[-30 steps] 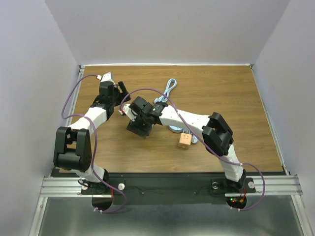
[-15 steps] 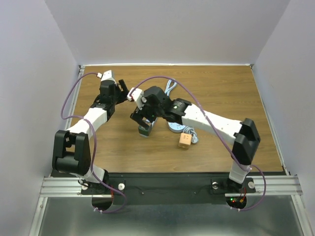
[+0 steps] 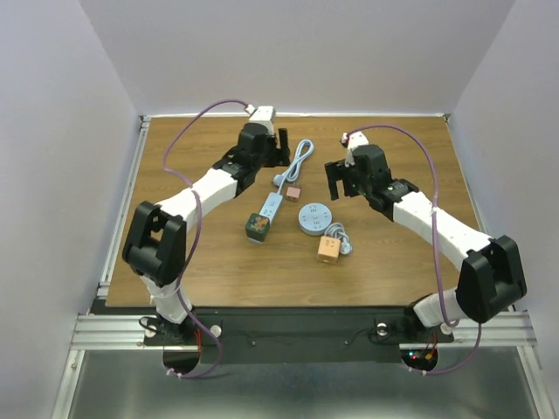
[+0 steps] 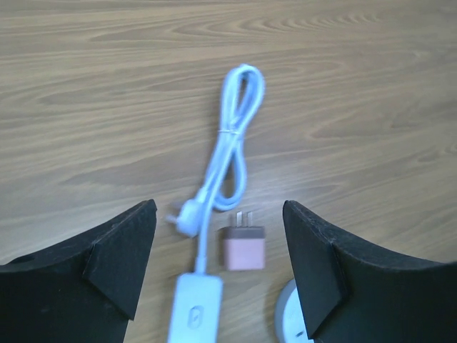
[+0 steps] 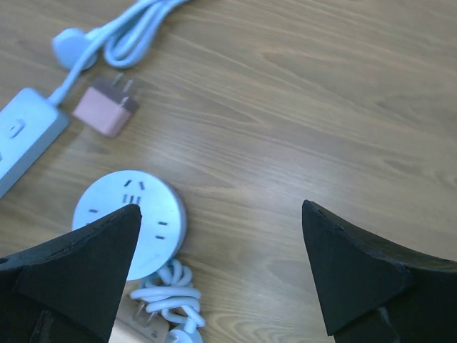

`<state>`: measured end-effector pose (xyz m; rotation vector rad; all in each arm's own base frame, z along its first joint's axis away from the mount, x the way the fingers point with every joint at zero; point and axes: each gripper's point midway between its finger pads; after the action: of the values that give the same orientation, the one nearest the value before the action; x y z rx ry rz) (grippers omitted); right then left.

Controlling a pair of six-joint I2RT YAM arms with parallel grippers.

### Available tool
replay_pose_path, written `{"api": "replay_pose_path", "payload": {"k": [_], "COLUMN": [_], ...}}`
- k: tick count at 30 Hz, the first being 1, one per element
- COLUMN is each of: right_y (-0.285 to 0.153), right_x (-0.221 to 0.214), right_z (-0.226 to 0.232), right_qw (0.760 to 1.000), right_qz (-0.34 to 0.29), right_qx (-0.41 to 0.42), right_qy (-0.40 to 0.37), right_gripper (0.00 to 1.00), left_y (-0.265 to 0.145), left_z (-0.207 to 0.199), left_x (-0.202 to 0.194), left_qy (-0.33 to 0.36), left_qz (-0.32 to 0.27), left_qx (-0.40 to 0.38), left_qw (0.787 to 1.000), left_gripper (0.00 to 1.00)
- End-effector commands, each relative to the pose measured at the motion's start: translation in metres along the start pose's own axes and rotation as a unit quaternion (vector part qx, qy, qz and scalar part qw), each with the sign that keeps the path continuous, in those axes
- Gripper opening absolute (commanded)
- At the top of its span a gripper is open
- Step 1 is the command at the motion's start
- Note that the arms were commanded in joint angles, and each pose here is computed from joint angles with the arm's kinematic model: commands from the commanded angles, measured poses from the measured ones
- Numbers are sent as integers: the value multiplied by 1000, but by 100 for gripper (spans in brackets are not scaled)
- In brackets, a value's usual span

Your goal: Insert the plug

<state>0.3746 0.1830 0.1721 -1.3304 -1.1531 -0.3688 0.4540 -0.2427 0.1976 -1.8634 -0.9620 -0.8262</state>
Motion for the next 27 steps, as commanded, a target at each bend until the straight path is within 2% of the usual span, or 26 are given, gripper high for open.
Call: {"api": "replay_pose_path", "payload": {"k": [1,5,9,11,15,21,27], "right_y": [-10,-12,-13,-12,-8,-5,-8], "right_x": [22,1,-11,-11,-10,-13,-10], "right_z": [-24,-41,-63,-62,-56,-50,-51], "right_qw": [994,991,986,986,987,988,988], "right_qz": [-65,-52,-49,-53,-54,-51,-57], "right_qx": [-34,-64,-78,-70,-52,-38,-38], "right_qy": [79,107,142,144,144,142,140], "right_gripper": [99,100,100,100,100,100,100], "left_y": [13,12,21,30,42,58,75], "left_z": [-40,-74,-78,-55,-34,-21,-22], "left_x": [-15,-47,-68,-83,-87,-104,-118], "left_qy": [38,73,86,93,110,118,114], "left_qz": [31,69,91,106,112,127,155], "left_qx": [-34,-73,-52,1,66,87,72], "left_qw": [998,992,991,990,985,981,979], "left_gripper": [82,82,82,82,82,82,82]}}
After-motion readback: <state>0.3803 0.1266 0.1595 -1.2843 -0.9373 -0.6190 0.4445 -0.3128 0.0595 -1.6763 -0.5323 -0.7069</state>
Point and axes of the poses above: each gripper's point midway between its finger pads, its own y axis out along the fingers, its own z axis along the line the jaws close on, x = y × z, and after that the axes turned 10 degrees about -y, right-handed
